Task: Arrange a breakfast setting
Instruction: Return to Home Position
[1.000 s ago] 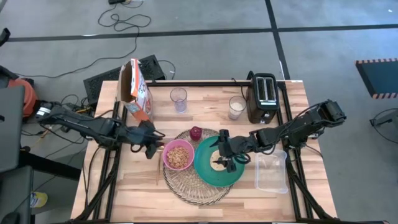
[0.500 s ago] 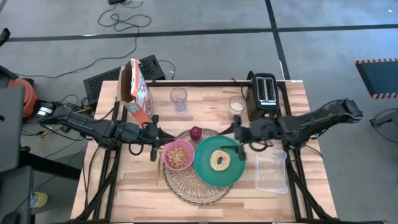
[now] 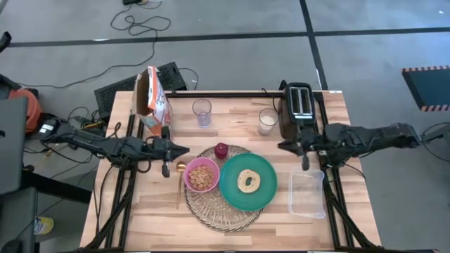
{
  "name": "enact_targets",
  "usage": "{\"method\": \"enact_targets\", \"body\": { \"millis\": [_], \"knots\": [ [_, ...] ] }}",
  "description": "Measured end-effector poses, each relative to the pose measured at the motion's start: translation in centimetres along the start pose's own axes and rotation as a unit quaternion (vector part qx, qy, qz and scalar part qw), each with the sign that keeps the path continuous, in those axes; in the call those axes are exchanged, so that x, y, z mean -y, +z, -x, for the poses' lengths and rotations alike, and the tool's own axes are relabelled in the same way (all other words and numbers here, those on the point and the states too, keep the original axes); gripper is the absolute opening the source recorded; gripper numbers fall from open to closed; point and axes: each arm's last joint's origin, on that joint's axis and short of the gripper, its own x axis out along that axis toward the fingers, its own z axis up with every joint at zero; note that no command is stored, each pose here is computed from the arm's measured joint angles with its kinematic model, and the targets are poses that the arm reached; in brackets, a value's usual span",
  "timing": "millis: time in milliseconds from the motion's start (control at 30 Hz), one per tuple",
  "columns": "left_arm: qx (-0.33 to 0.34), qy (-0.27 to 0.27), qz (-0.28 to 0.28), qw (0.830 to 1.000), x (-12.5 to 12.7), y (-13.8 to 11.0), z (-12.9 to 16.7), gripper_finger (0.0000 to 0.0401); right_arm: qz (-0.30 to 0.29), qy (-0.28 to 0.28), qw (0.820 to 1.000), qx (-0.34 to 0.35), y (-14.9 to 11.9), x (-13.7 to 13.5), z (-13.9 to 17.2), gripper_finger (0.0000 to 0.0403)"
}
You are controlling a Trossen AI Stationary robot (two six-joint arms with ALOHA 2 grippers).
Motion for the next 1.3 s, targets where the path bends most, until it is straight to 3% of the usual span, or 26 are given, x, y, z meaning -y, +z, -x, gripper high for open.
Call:
{"method": "enact_targets", "body": {
  "millis": [233,667,833,933,1033,1200,1300],
  "knots": [
    [0.024,0.005,0.012,1.000,-0.8,-0.9,1.6,0.0000,-0.032,-0.008,0.999,0.036,-2.0,1.0,3.0,0.0025],
    [0.042,0.016,0.040,0.998,-1.5,-3.7,3.3,0.0000,-0.066,-0.001,0.993,0.102,-5.0,1.4,5.6,0.0035],
    [0.042,0.019,0.056,0.997,-1.8,-5.2,3.7,0.0000,-0.069,-0.010,0.989,0.127,-4.9,1.5,5.2,0.0026],
    [0.037,0.027,0.058,0.997,-1.9,-6.4,3.9,0.0000,-0.057,-0.011,0.989,0.135,-6.4,1.5,3.9,0.0030],
    [0.036,0.047,0.064,0.996,-2.1,-6.4,4.2,0.0000,-0.061,-0.010,0.986,0.153,-7.7,1.5,3.0,0.0036],
    [0.054,0.024,0.070,0.996,-2.1,-6.1,4.7,0.0000,-0.083,-0.025,0.987,0.134,-10.5,1.7,1.7,0.0032],
    [0.053,0.021,0.063,0.996,-2.2,-6.2,5.0,0.0000,-0.099,-0.025,0.987,0.124,-10.8,1.7,1.5,0.0029]
  ]
}}
